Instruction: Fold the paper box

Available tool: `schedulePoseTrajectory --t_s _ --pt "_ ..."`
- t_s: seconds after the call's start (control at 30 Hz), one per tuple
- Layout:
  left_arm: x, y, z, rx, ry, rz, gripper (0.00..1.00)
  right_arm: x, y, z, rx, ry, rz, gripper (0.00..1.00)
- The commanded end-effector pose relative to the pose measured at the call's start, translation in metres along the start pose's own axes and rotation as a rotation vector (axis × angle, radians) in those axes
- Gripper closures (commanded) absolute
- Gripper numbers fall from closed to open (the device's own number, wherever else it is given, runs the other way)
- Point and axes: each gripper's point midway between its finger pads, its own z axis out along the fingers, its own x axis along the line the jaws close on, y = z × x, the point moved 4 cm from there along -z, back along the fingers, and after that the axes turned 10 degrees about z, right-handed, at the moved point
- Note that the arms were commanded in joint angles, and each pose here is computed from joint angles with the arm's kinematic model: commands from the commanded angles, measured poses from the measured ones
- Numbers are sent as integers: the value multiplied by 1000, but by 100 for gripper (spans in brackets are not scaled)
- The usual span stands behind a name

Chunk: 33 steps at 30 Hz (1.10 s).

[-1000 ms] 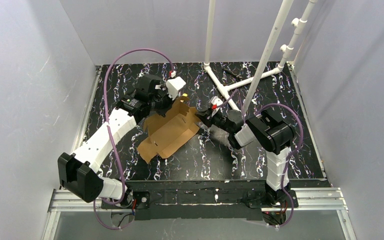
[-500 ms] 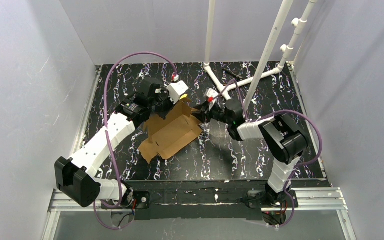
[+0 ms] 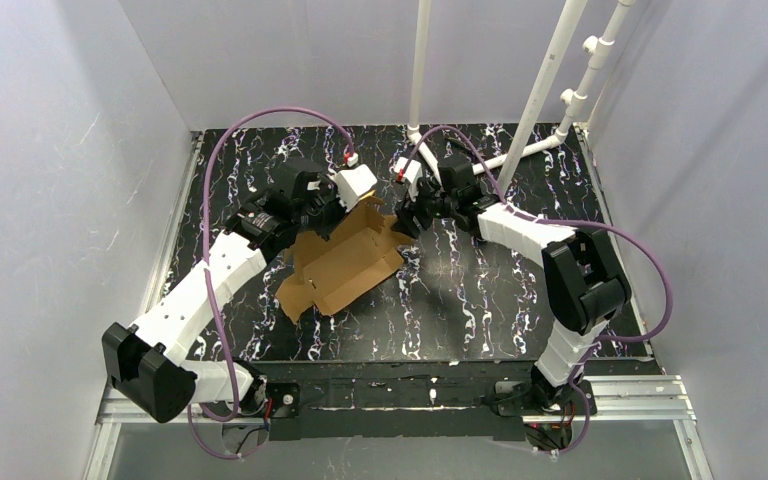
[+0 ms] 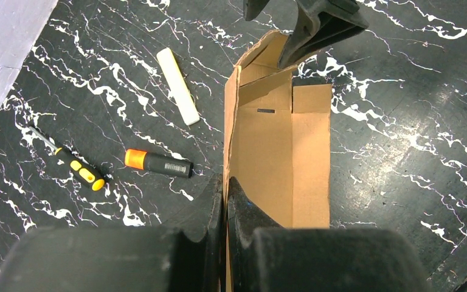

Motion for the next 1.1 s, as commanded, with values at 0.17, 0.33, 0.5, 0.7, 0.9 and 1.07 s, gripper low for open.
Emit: schedulePoseTrajectory --t_s 0.17,0.33,0.5,0.7,0.9,1.07 --pt "2 13 -14 -67 16 14 100 -21 2 19 75 -29 153 42" --pt "1 13 -15 -65 18 12 100 -22 4 27 100 -30 196 68" --pt "2 13 -15 -60 27 -14 100 -22 8 24 95 -33 192 99" --pt "1 19 -18 -60 4 -65 100 -19 46 14 -160 -67 101 99" --pt "3 24 -19 -67 0 -71 100 -25 52 28 -323 -61 111 99" --pt "-1 20 -10 -56 -6 -122 100 -21 35 33 -373 -50 109 99"
